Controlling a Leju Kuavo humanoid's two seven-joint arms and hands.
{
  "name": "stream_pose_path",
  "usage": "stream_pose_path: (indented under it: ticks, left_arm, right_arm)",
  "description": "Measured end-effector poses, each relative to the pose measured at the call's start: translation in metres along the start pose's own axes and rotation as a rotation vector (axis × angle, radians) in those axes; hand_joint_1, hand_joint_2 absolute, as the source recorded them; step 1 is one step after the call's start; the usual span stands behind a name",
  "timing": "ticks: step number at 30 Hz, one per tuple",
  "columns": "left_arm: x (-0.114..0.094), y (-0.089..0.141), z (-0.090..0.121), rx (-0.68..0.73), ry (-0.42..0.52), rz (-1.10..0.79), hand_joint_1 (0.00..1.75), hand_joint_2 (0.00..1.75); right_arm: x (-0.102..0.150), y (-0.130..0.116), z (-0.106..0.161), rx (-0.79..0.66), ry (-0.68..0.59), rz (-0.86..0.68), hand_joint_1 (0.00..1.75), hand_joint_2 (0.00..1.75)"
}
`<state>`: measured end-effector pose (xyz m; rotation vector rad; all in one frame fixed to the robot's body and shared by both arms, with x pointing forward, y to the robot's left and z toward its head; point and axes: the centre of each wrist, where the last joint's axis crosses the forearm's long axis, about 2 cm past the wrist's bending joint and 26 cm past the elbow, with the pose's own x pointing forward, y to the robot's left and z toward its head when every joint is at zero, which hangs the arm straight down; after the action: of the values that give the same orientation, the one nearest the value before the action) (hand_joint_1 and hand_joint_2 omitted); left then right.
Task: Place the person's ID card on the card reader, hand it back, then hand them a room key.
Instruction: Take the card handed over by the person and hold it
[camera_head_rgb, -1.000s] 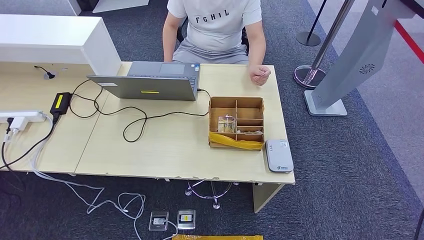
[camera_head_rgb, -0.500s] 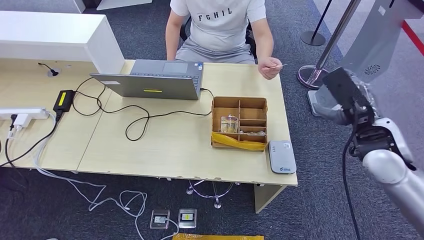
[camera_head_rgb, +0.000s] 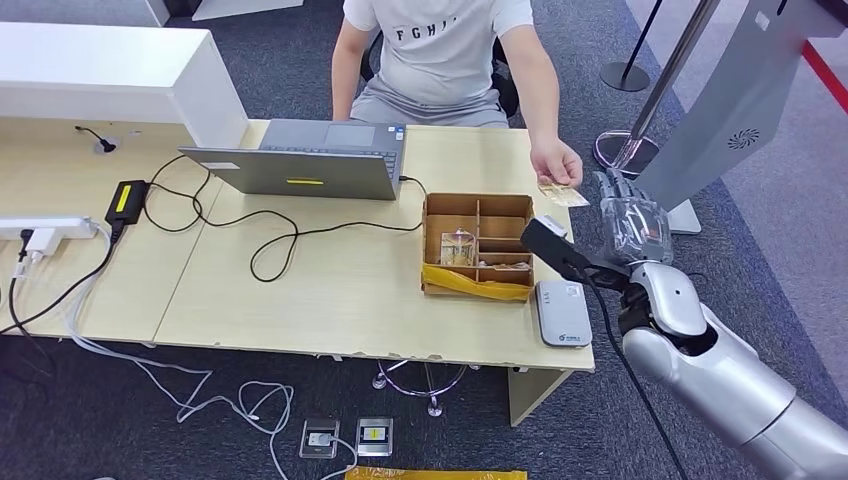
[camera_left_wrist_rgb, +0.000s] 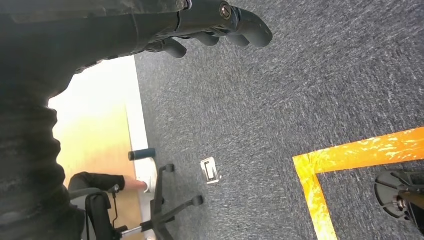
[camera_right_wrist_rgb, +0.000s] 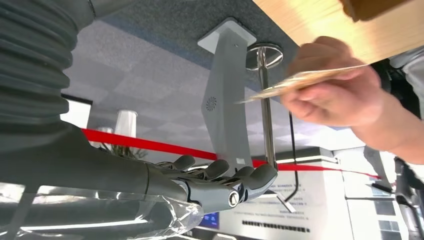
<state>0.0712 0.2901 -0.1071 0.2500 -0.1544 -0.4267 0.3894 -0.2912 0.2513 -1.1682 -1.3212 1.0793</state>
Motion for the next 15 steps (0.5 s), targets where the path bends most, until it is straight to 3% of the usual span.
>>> stream_pose_path:
  ticks: [12,15]
  left_arm:
    - [0.000,-0.001,0.000,-0.003,0.015,-0.010,0.00,1.75]
    - [-0.001,-0.001,0.000,-0.003,0.015,-0.012,0.00,1.75]
  right_arm:
    - [0.011,0.028,-0.005,0.027,0.016,0.033,0.00,1.75]
    - [0.011,0.031,-0.005,0.032,0.016,0.032,1.31,1.75]
